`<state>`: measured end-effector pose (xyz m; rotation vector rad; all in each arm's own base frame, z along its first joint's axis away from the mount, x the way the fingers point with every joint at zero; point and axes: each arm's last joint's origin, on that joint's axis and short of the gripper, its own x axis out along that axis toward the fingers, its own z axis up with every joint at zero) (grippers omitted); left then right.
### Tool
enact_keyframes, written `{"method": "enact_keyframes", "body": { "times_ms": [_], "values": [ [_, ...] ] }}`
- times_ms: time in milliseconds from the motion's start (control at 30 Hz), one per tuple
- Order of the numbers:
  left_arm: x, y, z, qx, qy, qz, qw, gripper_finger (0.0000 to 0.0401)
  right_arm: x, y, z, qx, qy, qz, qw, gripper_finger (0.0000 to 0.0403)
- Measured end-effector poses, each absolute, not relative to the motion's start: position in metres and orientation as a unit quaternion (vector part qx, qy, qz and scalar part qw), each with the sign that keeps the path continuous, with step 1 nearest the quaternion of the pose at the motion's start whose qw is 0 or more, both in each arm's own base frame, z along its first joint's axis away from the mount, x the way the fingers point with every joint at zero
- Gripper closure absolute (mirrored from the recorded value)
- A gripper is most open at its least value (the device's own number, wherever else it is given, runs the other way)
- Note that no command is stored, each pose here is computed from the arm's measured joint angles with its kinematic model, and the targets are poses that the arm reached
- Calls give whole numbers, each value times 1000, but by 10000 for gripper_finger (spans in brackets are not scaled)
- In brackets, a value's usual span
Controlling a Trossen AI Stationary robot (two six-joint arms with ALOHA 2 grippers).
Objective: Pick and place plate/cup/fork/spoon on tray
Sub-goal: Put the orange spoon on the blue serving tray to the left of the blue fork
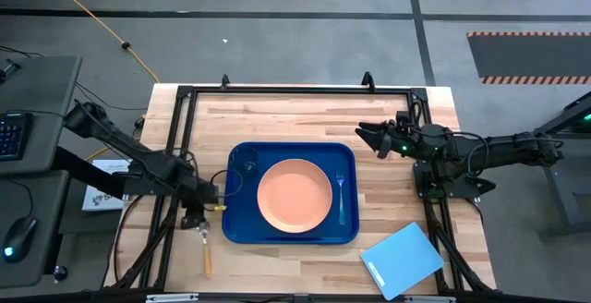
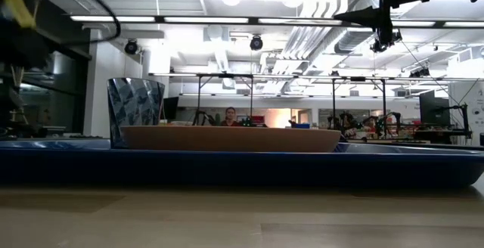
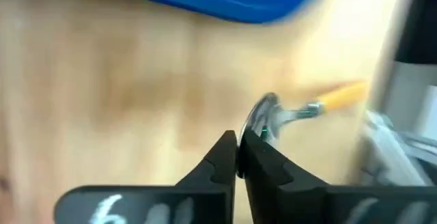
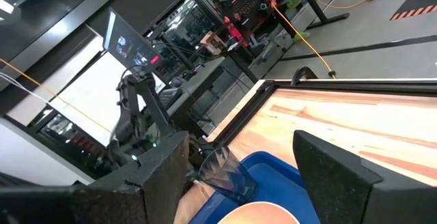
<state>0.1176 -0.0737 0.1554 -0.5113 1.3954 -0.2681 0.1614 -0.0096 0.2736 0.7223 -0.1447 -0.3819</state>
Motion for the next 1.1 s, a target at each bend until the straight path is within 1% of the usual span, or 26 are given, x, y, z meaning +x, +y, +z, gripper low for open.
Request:
{"method": "enact_keyframes", "body": {
  "times_ms": [133,233,333,467,533,633,767,933,1100],
  "values": [
    [114,-75,195,-281,626,-170,707,400,161,-10,274,375,-79,-182,906,146],
    [115,-76,239,-307,581,-200,727,400,162,-10,275,400,-85,-179,895,146],
    [120,-73,283,-317,517,-192,772,401,162,-9,276,414,-92,-173,889,146],
    [141,-65,329,-300,435,-128,839,401,166,-8,277,432,-96,-145,885,146],
    [160,-61,345,-281,409,-99,862,401,171,-7,278,436,-96,-122,887,146],
    [194,-51,358,-251,405,-56,877,401,182,-5,277,448,-83,-84,886,146],
    [242,-33,368,-210,402,-27,891,401,200,0,287,435,-30,-34,899,146],
    [292,-5,365,-141,407,2,903,401,221,5,299,384,77,5,920,146],
    [321,18,351,-94,412,53,905,401,236,10,300,354,189,4,916,146]
  ]
}}
